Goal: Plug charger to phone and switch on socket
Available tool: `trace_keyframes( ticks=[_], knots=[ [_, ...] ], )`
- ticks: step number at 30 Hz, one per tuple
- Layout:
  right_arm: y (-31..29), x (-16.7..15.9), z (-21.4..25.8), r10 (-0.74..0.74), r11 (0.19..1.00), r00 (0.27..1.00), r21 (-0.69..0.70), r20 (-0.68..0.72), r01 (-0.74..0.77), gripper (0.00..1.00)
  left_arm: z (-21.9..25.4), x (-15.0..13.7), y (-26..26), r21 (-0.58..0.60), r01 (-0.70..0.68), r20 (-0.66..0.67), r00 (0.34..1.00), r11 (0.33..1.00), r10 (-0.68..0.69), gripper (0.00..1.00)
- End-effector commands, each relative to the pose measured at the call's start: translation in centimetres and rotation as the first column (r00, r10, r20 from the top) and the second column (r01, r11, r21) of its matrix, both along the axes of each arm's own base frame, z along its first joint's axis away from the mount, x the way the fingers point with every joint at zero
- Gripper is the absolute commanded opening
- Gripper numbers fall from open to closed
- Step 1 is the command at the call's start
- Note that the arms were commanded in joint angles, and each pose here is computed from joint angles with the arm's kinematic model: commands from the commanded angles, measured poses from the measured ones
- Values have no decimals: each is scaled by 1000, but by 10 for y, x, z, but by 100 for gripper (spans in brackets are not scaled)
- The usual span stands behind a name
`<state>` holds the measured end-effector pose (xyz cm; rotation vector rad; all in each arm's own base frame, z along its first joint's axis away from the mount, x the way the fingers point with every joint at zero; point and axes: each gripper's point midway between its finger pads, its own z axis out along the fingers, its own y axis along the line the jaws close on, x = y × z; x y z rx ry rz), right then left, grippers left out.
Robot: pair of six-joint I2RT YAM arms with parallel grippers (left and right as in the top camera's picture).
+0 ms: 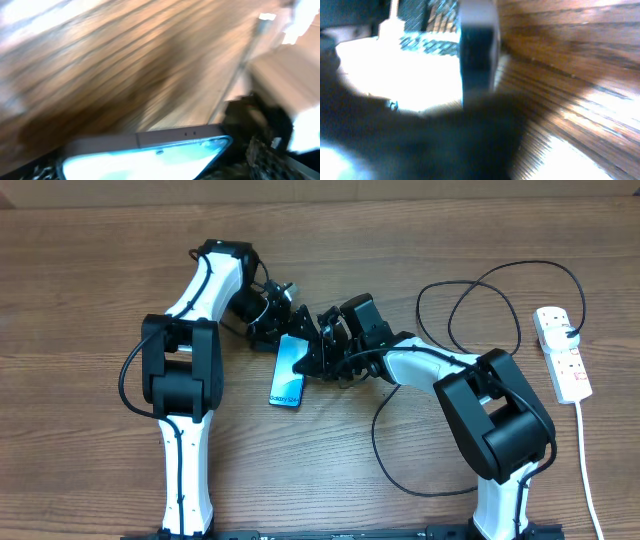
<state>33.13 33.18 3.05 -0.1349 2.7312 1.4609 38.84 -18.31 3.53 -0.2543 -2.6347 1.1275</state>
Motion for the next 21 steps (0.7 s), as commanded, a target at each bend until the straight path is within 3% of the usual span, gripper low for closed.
trace_keyframes(
  ticks=[1, 8, 17, 19, 21],
  knots=[
    [16, -22, 9, 117, 985, 992, 134, -51, -109, 4, 50, -2, -56, -435, 3, 30, 999, 901, 11, 93],
    [12, -4, 44, 125, 950, 991, 293, -45, -107, 4, 70, 1, -63, -542, -17, 35, 998, 840, 42, 83],
    [-10, 25, 44, 29, 958, 999, 284, -26, -21, 4, 73, -2, -62, -546, -33, 8, 999, 837, 44, 73],
    [-13, 29, 43, 13, 961, 1000, 277, -23, -6, 4, 75, -3, -62, -550, -35, 5, 999, 834, 45, 66],
    [-13, 30, 42, 6, 962, 1000, 272, -21, 0, 4, 77, -4, -63, -561, -33, 7, 999, 827, 45, 47]
  ],
)
